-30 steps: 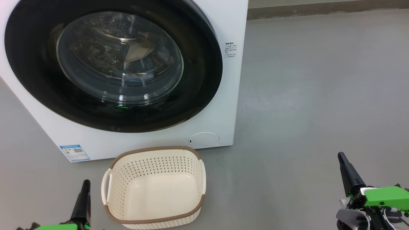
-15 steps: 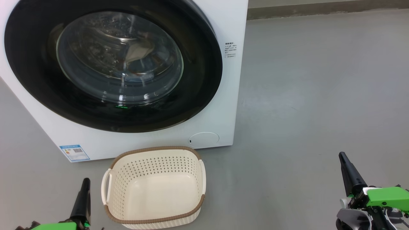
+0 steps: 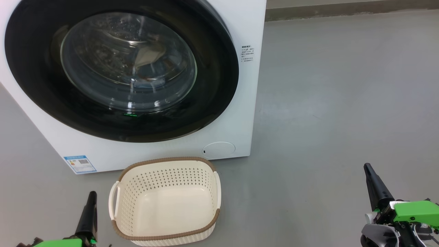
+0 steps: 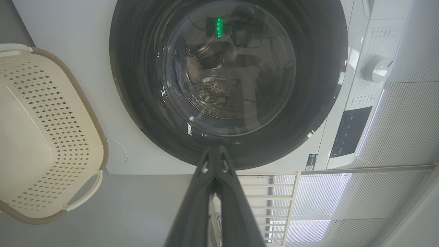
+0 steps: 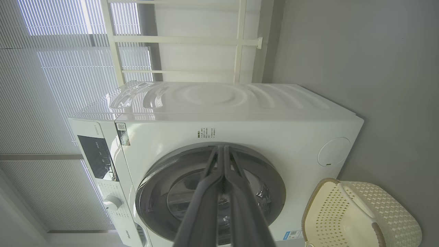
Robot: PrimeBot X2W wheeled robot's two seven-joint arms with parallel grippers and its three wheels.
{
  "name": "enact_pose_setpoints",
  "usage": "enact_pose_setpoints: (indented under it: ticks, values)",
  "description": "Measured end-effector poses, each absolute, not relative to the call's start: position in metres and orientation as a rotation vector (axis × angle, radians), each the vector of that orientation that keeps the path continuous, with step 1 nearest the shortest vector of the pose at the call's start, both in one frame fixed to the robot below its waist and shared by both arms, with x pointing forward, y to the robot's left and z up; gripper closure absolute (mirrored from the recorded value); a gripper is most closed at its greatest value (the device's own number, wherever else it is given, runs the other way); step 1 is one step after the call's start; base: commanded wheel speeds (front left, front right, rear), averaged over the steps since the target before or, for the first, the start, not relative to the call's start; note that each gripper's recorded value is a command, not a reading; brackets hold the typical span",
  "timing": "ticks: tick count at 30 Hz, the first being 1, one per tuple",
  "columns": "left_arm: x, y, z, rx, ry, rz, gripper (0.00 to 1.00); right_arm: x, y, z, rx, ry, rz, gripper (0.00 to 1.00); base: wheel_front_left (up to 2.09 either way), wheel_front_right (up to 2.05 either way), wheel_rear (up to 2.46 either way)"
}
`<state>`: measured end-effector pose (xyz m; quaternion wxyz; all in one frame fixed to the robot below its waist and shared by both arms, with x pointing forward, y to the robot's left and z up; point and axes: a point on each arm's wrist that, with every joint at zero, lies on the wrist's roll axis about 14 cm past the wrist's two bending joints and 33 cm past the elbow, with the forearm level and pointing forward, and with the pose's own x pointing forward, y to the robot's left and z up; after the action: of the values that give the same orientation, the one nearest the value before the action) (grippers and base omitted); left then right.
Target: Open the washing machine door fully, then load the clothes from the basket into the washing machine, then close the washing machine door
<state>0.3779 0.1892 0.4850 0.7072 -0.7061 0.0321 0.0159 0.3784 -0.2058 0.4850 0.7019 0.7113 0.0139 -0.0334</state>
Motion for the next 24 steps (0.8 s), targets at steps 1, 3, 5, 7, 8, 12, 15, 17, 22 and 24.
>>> enact_pose_setpoints:
  ticks: [1, 3, 5, 7, 8, 12, 15, 17, 22, 24]
  values:
    - [0.3779, 0.1892, 0.485, -1.569, 0.071, 0.035, 1.0, 0.3784, -0.2058, 0.485, 1.583, 0.031, -0.074, 1.0, 0.0, 0.0, 0.0]
    - [0.3779, 0.1892, 0.485, -1.569, 0.071, 0.035, 1.0, 0.3784, -0.2058, 0.485, 1.583, 0.031, -0.074, 1.0, 0.0, 0.0, 0.0]
    - [0.3779, 0.1892, 0.485, -1.569, 0.071, 0.035, 1.0, 0.3784, -0.2058, 0.485, 1.583, 0.031, -0.074, 1.0, 0.0, 0.0, 0.0]
    - [0.3779, 0.1892, 0.485, -1.569, 0.071, 0.035, 1.0, 0.3784, -0.2059, 0.485, 1.583, 0.031, -0.074, 1.0, 0.0, 0.0, 0.0]
    - [0.3779, 0.1892, 0.485, -1.569, 0.071, 0.035, 1.0, 0.3784, -0.2059, 0.485, 1.583, 0.031, -0.074, 1.0, 0.0, 0.0, 0.0]
    - [0.3779, 0.1893, 0.485, -1.569, 0.071, 0.035, 1.0, 0.3784, -0.2059, 0.485, 1.583, 0.031, -0.074, 1.0, 0.0, 0.0, 0.0]
    - [0.3779, 0.1893, 0.485, -1.569, 0.071, 0.035, 1.0, 0.3784, -0.2059, 0.485, 1.583, 0.031, -0.074, 1.0, 0.0, 0.0, 0.0]
    - [0.3779, 0.1892, 0.485, -1.569, 0.071, 0.035, 1.0, 0.3784, -0.2059, 0.485, 1.584, 0.031, -0.074, 1.0, 0.0, 0.0, 0.0]
    - [0.3779, 0.1892, 0.485, -1.569, 0.071, 0.035, 1.0, 0.3784, -0.206, 0.485, 1.584, 0.03, -0.075, 1.0, 0.0, 0.0, 0.0]
    - [0.3779, 0.1892, 0.485, -1.569, 0.071, 0.035, 1.0, 0.3784, -0.2061, 0.485, 1.584, 0.03, -0.075, 1.0, 0.0, 0.0, 0.0]
